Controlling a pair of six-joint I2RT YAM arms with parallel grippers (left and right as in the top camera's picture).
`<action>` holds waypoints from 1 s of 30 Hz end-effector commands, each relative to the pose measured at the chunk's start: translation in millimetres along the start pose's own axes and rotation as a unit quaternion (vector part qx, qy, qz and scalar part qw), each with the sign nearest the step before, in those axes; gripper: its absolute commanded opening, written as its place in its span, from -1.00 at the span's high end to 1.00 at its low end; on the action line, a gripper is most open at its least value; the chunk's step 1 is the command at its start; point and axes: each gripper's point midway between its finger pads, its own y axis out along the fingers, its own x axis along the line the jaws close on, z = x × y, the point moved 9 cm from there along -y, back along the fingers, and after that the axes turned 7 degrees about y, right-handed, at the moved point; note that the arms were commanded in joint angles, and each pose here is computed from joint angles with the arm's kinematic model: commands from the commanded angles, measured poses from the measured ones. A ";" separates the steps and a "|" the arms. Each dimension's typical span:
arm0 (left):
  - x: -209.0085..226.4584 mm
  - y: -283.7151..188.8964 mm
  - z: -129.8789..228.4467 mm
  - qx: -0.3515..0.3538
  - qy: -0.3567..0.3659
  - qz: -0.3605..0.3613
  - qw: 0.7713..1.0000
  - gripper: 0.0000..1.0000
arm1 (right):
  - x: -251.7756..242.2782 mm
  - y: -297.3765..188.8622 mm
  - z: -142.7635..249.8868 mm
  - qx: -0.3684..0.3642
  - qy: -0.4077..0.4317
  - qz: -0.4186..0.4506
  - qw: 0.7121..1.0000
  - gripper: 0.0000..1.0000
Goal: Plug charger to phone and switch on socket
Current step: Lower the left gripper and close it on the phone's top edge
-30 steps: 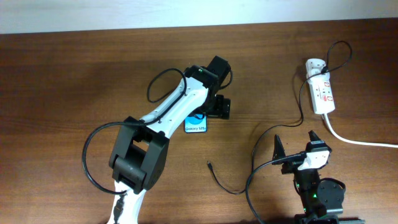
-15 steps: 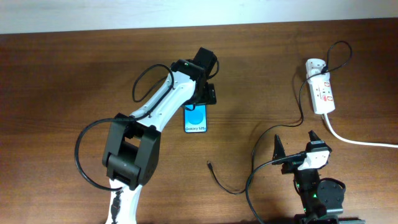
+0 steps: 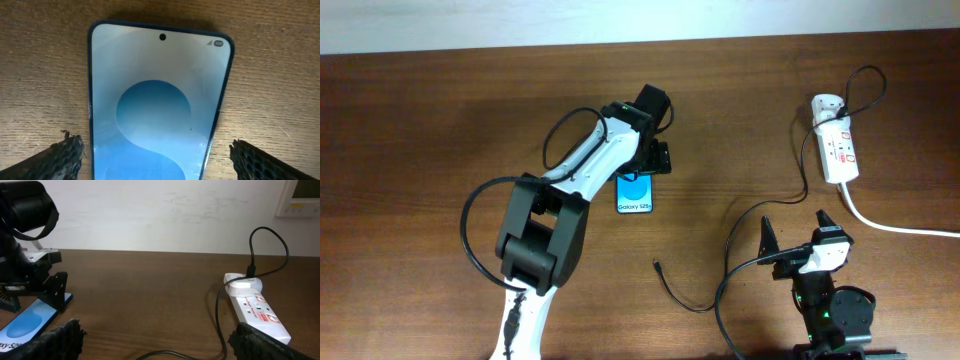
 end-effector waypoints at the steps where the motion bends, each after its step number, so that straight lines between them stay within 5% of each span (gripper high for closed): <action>1: -0.5 4.2 -1.2 0.005 0.006 0.006 1.000 -0.99 | 0.6 0.0 2.4 0.003 -0.003 -0.002 1.000 -0.97; 20: 4.9 29.8 10.6 0.051 0.034 -0.022 0.998 -0.99 | 0.6 0.0 2.3 0.003 -0.003 -0.002 1.000 -0.97; 27: 4.9 29.8 10.6 0.051 0.034 -0.022 0.998 -0.68 | 0.5 0.0 2.4 0.003 -0.003 -0.002 1.000 -0.97; 30: 4.9 29.8 10.5 0.051 0.034 -0.022 0.998 -0.71 | 0.6 0.0 2.3 0.003 -0.003 -0.002 1.000 -0.97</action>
